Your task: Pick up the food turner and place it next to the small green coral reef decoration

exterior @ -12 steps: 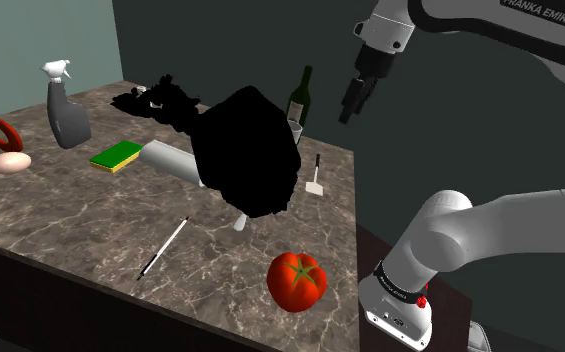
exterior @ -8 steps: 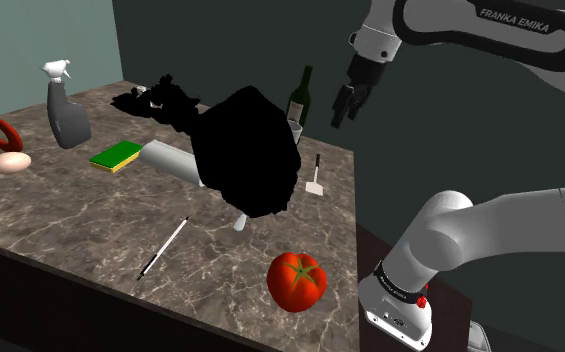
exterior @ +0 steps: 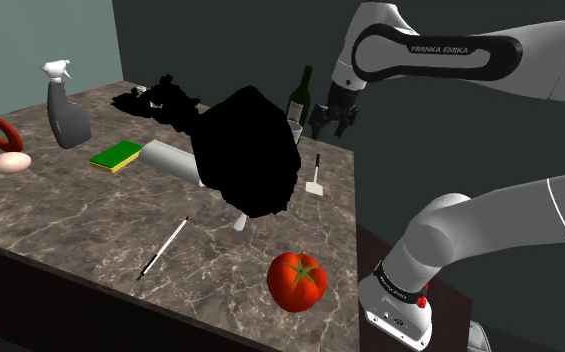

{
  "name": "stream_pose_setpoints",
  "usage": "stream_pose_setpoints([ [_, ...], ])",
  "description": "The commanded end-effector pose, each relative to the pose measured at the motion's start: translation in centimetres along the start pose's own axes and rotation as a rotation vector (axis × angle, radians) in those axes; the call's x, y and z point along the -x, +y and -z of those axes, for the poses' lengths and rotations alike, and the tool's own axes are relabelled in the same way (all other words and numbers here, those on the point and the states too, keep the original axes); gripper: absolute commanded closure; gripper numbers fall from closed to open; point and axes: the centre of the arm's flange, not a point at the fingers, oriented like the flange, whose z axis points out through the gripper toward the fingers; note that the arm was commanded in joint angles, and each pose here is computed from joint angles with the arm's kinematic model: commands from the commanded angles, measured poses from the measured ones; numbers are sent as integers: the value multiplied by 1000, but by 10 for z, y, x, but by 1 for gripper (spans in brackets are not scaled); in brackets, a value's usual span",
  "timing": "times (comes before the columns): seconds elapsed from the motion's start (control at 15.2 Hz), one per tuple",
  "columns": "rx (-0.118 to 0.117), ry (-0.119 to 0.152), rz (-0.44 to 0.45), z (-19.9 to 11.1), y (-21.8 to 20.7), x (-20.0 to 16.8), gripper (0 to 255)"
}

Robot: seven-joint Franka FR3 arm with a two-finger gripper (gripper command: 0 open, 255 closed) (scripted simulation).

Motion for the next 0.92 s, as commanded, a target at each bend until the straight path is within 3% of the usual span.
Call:
stream_pose_setpoints([
  [0.0,3,2,-103,-20,9,-13,0],
  [0.79,19,0,-694,-148,84,-65,0],
  [0.86,20,0,-714,-153,87,-66,0],
])
